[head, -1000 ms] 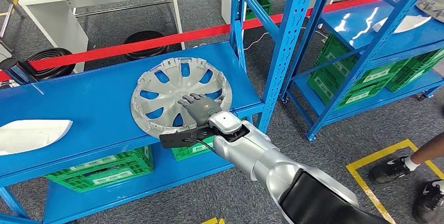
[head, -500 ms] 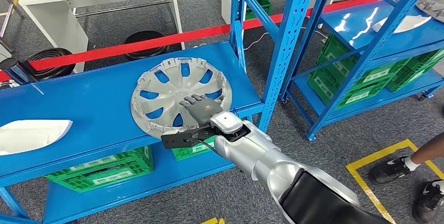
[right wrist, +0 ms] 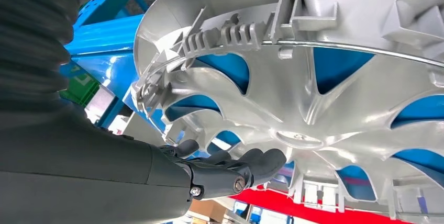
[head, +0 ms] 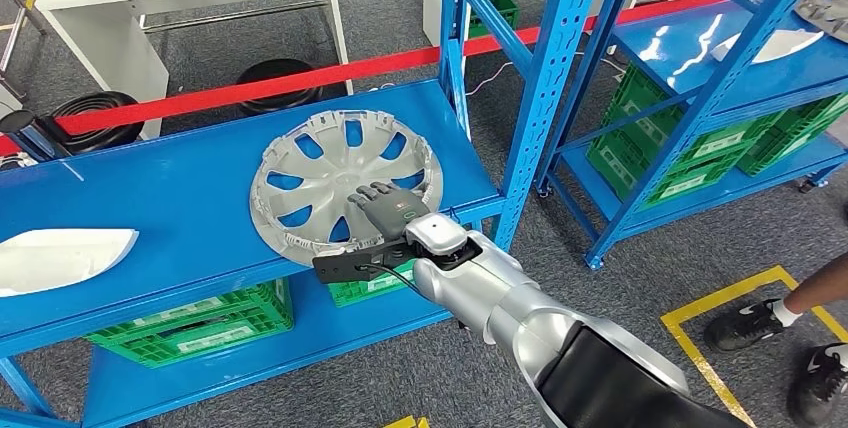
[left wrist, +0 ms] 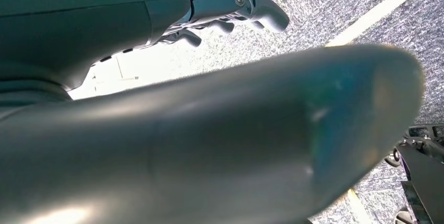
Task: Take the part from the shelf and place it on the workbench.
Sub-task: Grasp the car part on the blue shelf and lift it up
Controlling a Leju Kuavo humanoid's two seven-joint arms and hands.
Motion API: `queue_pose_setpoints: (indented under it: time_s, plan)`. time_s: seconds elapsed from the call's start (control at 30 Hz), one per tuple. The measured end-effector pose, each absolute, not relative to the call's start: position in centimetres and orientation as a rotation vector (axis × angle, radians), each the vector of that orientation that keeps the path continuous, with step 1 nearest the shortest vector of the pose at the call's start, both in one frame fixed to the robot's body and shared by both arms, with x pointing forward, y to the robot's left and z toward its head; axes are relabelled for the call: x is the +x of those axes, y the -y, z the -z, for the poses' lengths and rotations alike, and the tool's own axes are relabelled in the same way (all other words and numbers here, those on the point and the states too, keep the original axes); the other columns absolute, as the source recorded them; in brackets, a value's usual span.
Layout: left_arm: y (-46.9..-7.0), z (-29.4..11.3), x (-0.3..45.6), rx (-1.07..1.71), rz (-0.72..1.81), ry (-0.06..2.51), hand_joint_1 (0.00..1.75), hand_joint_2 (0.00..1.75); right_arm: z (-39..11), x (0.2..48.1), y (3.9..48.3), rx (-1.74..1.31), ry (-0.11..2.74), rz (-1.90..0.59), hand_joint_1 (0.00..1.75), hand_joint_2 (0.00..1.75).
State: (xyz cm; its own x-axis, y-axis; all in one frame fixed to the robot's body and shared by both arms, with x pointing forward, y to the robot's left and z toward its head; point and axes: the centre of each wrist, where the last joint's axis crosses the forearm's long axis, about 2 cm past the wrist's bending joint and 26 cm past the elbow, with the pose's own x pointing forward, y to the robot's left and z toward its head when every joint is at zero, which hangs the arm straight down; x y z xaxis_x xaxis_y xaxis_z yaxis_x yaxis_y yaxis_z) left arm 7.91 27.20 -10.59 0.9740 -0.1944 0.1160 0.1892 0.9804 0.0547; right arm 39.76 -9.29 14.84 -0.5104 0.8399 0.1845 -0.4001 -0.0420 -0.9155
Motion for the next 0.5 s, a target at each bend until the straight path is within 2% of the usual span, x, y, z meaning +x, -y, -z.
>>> queue_pose_setpoints:
  time_s: [0.5]
  plan:
    - [-27.2, 10.6, 8.0, 0.047, 0.211, 0.123, 0.00, 0.00, -13.5, 38.9, 9.4, -0.453, 1.258, -1.694, 0.00, 1.75]
